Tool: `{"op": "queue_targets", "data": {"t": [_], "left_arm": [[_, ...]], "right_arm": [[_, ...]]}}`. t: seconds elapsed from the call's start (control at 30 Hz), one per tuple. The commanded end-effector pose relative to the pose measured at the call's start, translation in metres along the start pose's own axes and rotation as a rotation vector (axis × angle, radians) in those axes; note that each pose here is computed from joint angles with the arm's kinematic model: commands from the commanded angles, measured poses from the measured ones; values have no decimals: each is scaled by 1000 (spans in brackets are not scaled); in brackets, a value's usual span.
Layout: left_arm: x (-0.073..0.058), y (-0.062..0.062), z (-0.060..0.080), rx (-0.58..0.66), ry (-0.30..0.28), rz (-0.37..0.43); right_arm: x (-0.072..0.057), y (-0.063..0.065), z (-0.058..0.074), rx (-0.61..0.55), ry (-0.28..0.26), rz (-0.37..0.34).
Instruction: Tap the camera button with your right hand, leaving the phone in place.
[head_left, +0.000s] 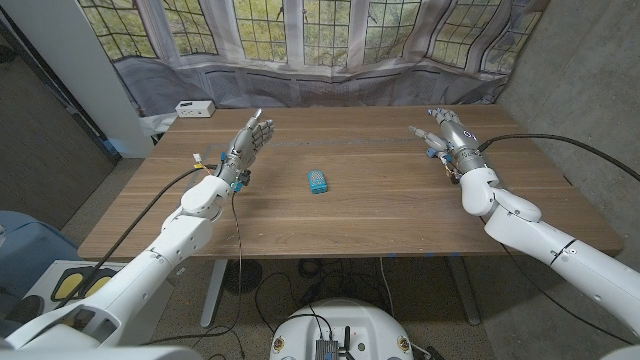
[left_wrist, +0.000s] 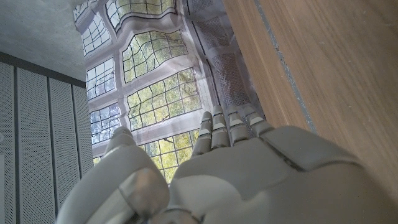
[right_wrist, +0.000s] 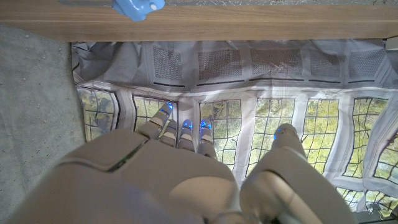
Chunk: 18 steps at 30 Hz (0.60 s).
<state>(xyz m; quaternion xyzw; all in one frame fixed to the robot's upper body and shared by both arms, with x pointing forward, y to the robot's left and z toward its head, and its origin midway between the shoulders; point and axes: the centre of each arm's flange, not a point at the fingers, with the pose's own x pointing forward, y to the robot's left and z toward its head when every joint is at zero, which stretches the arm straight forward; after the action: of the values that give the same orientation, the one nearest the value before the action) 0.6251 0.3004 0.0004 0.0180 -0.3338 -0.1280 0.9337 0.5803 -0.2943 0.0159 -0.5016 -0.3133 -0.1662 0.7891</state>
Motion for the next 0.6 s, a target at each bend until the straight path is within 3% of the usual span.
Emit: {"op": "queue_targets", "data": {"t": [0.03,0.6], "left_arm": [[6,2,3,-1,-6,-34],[0,5,10,-18,-45,-58]], "right_arm": [[-9,1,9,154,-41,-31],[-14,7,23,491,-98,-33]]}}
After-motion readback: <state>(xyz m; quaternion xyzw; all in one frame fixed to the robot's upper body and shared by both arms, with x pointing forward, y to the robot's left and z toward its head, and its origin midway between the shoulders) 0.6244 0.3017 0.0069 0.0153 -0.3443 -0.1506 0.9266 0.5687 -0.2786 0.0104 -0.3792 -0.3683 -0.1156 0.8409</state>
